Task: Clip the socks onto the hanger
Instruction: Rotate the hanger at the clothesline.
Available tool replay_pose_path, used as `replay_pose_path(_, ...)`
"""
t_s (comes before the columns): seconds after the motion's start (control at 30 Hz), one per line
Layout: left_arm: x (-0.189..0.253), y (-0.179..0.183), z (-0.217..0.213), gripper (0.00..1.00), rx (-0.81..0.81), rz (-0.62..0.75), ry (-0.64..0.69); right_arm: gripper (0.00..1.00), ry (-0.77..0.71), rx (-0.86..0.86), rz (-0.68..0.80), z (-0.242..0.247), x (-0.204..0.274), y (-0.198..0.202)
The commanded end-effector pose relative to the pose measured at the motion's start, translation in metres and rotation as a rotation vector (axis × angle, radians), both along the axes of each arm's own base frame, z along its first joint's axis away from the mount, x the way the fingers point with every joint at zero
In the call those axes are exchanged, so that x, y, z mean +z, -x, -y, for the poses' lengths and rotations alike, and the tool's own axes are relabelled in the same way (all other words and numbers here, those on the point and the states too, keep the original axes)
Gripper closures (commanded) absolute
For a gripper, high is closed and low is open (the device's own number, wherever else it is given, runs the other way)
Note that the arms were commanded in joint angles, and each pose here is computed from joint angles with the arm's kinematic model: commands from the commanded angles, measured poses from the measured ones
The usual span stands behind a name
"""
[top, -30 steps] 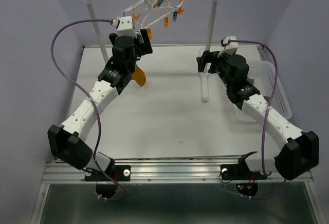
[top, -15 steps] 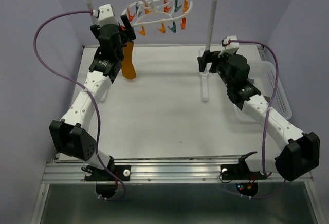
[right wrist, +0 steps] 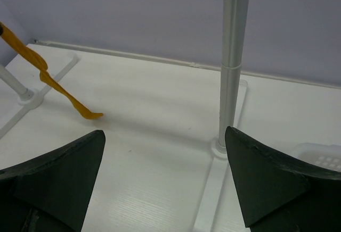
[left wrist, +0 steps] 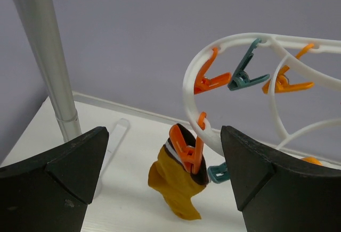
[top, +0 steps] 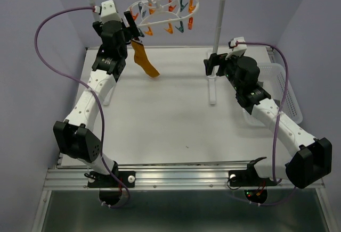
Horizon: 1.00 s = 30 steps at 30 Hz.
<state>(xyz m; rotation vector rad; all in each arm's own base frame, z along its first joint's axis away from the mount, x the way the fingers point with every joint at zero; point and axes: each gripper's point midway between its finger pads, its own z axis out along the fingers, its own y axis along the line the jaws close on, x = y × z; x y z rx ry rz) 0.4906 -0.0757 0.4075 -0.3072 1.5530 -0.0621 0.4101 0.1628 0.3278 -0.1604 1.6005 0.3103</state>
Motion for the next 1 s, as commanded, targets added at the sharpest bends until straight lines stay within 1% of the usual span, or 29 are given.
replay_pose_path(0.0,0.034,0.001,-0.006,0.01,0.015,0.086,0.031,0.00,-0.025,0.008,0.093,0.002,0.032,0.006)
replay_pose_path(0.23,0.035,0.000,-0.007,0.01,0.013,0.088,0.045,0.00,-0.023,0.007,0.090,0.001,0.031,0.004)
replay_pose_path(0.33,0.038,0.005,-0.008,0.01,0.011,0.089,0.049,0.00,-0.065,-0.020,0.092,0.004,0.038,0.003)
replay_pose_path(0.43,0.041,0.014,-0.003,0.01,-0.032,0.090,0.067,0.00,-0.120,-0.073,0.130,0.013,0.066,0.002)
replay_pose_path(0.47,0.054,0.027,0.000,0.01,-0.067,0.116,0.086,0.00,-0.191,-0.113,0.143,0.020,0.092,0.003)
replay_pose_path(0.5,0.060,0.036,0.001,0.01,-0.082,0.131,0.099,0.00,-0.219,-0.120,0.141,0.021,0.104,0.006)
replay_pose_path(0.53,0.055,0.042,0.001,0.01,-0.094,0.124,0.108,0.00,-0.244,-0.112,0.145,0.021,0.116,0.010)
replay_pose_path(0.57,0.072,0.062,-0.002,0.01,-0.105,0.170,0.131,0.00,-0.269,-0.077,0.146,0.016,0.125,0.016)
replay_pose_path(0.63,0.081,0.088,-0.010,0.01,-0.104,0.209,0.150,0.00,-0.302,-0.019,0.182,0.011,0.148,0.028)
replay_pose_path(0.73,0.086,0.112,-0.015,0.01,-0.115,0.250,0.154,0.00,-0.324,0.077,0.188,-0.002,0.157,0.039)
replay_pose_path(0.83,0.086,0.121,-0.014,0.01,-0.132,0.252,0.154,0.00,-0.338,0.126,0.196,-0.009,0.165,0.046)
replay_pose_path(0.97,0.083,0.121,-0.005,0.01,-0.180,0.241,0.149,0.00,-0.338,0.182,0.225,-0.015,0.180,0.055)
